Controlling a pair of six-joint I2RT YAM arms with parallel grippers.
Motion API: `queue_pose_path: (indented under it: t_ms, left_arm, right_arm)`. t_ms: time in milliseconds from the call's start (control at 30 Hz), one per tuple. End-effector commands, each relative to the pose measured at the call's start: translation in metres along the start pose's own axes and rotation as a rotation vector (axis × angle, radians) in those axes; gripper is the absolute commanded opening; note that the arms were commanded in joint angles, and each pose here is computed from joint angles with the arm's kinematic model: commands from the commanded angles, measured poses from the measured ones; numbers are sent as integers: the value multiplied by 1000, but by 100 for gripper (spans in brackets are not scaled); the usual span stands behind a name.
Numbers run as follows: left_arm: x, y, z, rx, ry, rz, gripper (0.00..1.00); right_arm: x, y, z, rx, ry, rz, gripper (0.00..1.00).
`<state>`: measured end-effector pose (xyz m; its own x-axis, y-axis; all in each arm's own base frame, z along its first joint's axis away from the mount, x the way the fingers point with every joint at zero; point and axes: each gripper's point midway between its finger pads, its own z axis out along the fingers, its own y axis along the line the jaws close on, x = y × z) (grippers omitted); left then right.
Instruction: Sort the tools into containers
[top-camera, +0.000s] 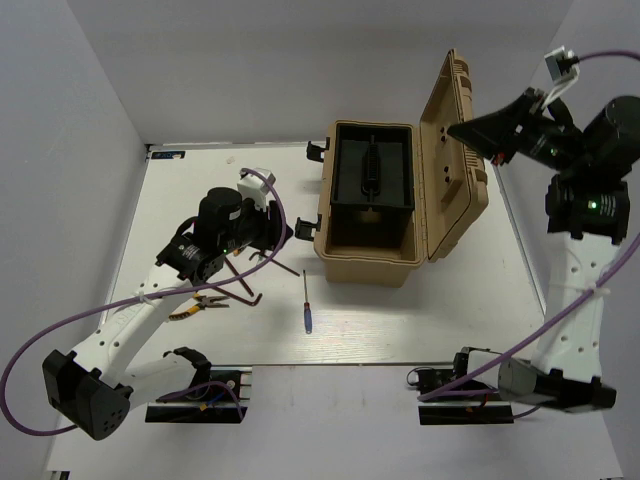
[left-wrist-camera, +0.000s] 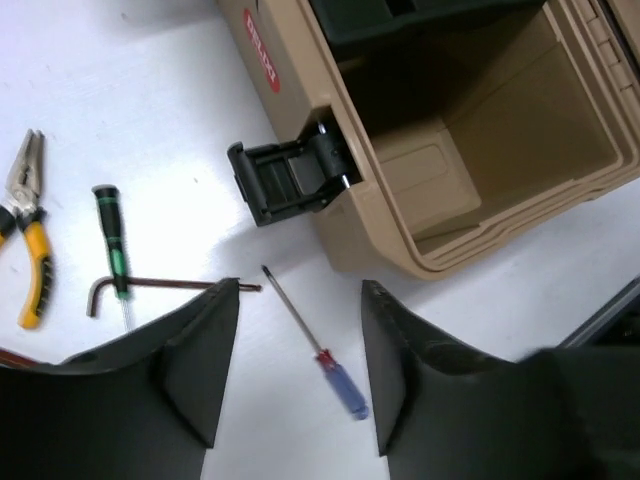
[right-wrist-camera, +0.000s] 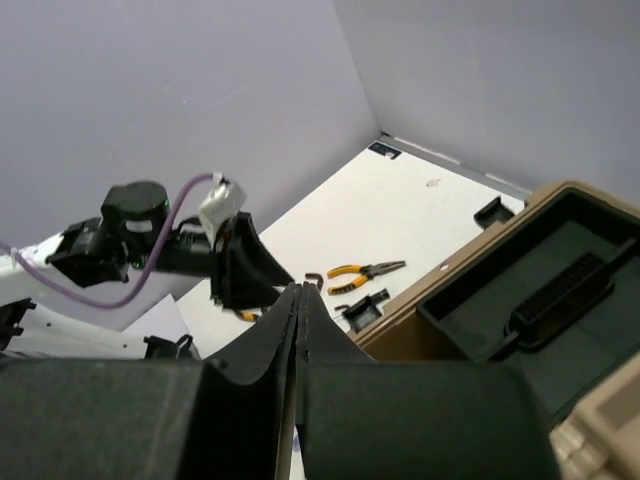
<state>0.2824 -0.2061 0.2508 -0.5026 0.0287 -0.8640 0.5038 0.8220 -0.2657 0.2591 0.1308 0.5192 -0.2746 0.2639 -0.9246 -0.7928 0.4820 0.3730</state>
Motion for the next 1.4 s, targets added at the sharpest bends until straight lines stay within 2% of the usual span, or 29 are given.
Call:
queue_pose_path:
  t_ms: [0,33,100,233,300,333,400,433,500,533,600,633,700,733,767,800,833,867,900,933,1000,1033,1067,1100,1133,1200,1233,1300,1367]
  left_arm:
    - [0,0,-6,7,-19,5,65]
    - [3,6,-9,-26,-19,4,70]
    - [5,10,-9,-51,-12,2,80]
    - [19,17,-7,-76,11,-24,80]
    - [32,20,1,-84,41,-39,72]
    - [31,18,4,-75,40,-53,61]
    - [43,21,11,-79,54,-70,49]
    - [44,21,13,-79,52,-88,40]
    - [50,26,13,-98,43,-96,35]
    - [46,26,10,-105,25,-94,35]
    - [49,36,8,-158,24,-103,35]
    - [49,39,5,-182,19,-117,39]
    - [51,54,-1,-272,13,-135,45]
    - [57,60,-2,-310,20,-161,56]
    - [56,64,-5,-337,9,-171,61]
    - [59,76,-8,-392,9,-182,64]
    - [61,80,-10,-422,10,-189,68]
    - [67,90,-9,-472,19,-183,68]
    - [69,94,-8,-494,26,-180,69]
    - [77,98,-7,-513,56,-175,69]
    - [94,105,5,-550,135,-165,69]
    - [98,107,10,-555,159,-152,68]
    - [99,109,14,-560,180,-138,65]
    - [100,114,19,-580,187,-140,62]
    - [100,116,25,-580,193,-128,60]
    - [102,124,39,-593,224,-103,53]
    - [102,125,44,-593,231,-93,51]
    - [112,138,52,-623,283,-90,50]
    - [112,142,62,-613,282,-104,50]
  right_arm:
    - [-34,1,15,-21,-51,-53,1]
    - [-43,-20,25,24,-72,-36,1]
    - [-49,-31,37,43,-75,-60,5]
    - [-53,-60,62,144,-77,-101,8]
    - [-38,-71,79,237,-39,-116,8]
    - [-29,-79,83,261,2,-182,8]
    - [-10,-85,95,330,56,-208,2]
    - [5,-82,102,317,111,-259,0]
    - [32,-83,110,346,198,-271,0]
    - [45,-73,118,309,240,-335,0]
    - [72,-82,120,355,334,-374,0]
    - [91,-59,134,290,377,-419,0]
    - [122,-57,139,310,474,-474,0]
    - [137,-51,146,303,515,-515,0]
    - [156,-52,147,287,575,-541,0]
    - [169,-51,147,339,623,-589,0]
    - [186,-41,153,308,668,-625,0]
    - [205,-32,154,284,719,-667,1]
    - [216,-39,149,326,760,-697,31]
    - [234,-29,150,281,788,-706,43]
    - [257,-28,146,245,834,-673,52]
    - [259,-24,145,239,829,-648,52]
    - [264,-24,145,237,834,-627,49]
    - [275,-25,142,225,859,-615,41]
    - [271,-22,144,222,827,-597,21]
    - [276,-17,144,202,828,-583,5]
    - [279,-13,143,176,837,-570,0]
    - [281,-11,143,162,840,-548,0]
    - [286,-3,142,122,847,-521,0]
